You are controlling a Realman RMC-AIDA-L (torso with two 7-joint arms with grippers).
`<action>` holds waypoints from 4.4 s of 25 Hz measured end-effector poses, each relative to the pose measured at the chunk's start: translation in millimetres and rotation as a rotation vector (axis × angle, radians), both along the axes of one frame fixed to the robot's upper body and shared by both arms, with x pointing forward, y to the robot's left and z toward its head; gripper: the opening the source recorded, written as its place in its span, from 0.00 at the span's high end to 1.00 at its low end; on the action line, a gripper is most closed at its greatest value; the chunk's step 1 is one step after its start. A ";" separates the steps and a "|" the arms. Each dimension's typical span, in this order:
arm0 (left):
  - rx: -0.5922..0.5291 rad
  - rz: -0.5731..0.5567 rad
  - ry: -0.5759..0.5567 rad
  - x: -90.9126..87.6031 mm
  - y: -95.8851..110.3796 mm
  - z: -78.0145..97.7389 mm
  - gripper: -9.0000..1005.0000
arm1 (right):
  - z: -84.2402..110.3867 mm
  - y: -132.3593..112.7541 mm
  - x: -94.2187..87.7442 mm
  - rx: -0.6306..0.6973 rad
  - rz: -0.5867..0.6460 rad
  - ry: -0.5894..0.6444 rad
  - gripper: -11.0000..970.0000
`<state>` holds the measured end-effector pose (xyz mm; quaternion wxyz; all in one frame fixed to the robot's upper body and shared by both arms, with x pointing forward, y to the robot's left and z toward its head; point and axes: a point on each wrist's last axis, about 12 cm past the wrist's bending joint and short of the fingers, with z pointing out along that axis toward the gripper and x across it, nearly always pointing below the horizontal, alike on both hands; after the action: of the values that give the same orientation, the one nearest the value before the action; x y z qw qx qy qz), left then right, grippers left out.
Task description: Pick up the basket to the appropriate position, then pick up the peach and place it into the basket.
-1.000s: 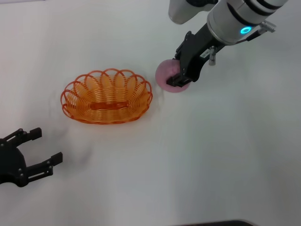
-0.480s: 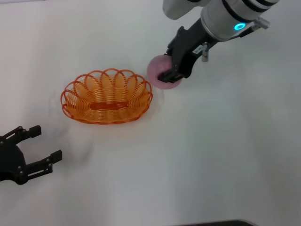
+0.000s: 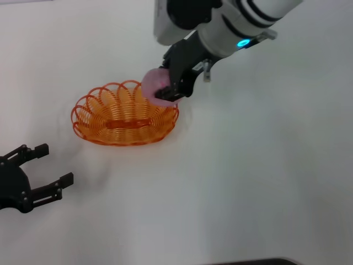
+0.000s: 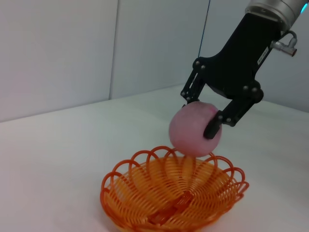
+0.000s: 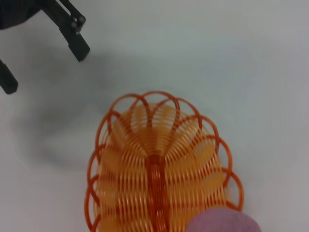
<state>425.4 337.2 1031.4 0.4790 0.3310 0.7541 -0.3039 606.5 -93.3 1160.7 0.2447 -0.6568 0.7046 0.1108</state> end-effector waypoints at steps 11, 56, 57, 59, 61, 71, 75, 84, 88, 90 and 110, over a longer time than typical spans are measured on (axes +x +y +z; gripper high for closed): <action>-0.001 0.000 -0.001 -0.1 0.1 0.3 0.13 | -7.4 19.6 -6.3 0.026 0.048 -0.018 0.39; -0.009 0.008 -0.009 0.9 0.1 1.2 0.13 | -21.8 -85.6 -27.1 0.347 -0.205 0.082 0.02; -0.009 0.008 -0.009 0.9 0.1 1.2 0.13 | -22.6 -90.3 -27.6 0.357 -0.219 0.081 0.02; -0.009 0.008 -0.009 0.9 0.1 1.2 0.13 | -24.4 -97.1 -28.4 0.370 -0.238 0.079 0.02; -0.009 0.007 -0.010 1.2 -0.1 1.3 0.13 | -25.6 -100.0 -29.0 0.375 -0.245 0.079 0.02; -0.011 0.022 -0.013 1.0 2.2 1.7 0.13 | -38.7 -121.8 -45.6 0.534 -0.281 0.059 0.02; -0.011 0.024 -0.013 1.0 2.5 1.7 0.13 | -57.3 -135.9 -56.4 0.630 -0.306 0.058 0.02; -0.009 0.027 -0.013 0.8 3.1 1.5 0.13 | -109.9 -141.2 -89.2 0.676 -0.261 0.124 0.02; -0.005 0.025 -0.009 0.5 3.1 0.9 0.13 | -122.8 -142.5 -103.0 0.704 -0.235 0.134 0.02; -0.005 0.024 -0.007 -0.3 3.2 0.7 0.13 | -126.7 -146.2 -108.6 0.713 -0.241 0.135 0.02; -0.006 0.027 0.009 -4.0 1.9 -3.5 0.13 | -128.9 -161.1 -117.0 0.731 -0.277 0.106 0.02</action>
<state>421.4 339.1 1027.9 0.4806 0.3182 0.7597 -0.3012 489.5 -254.4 1031.8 0.4382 -0.4186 0.7122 0.3542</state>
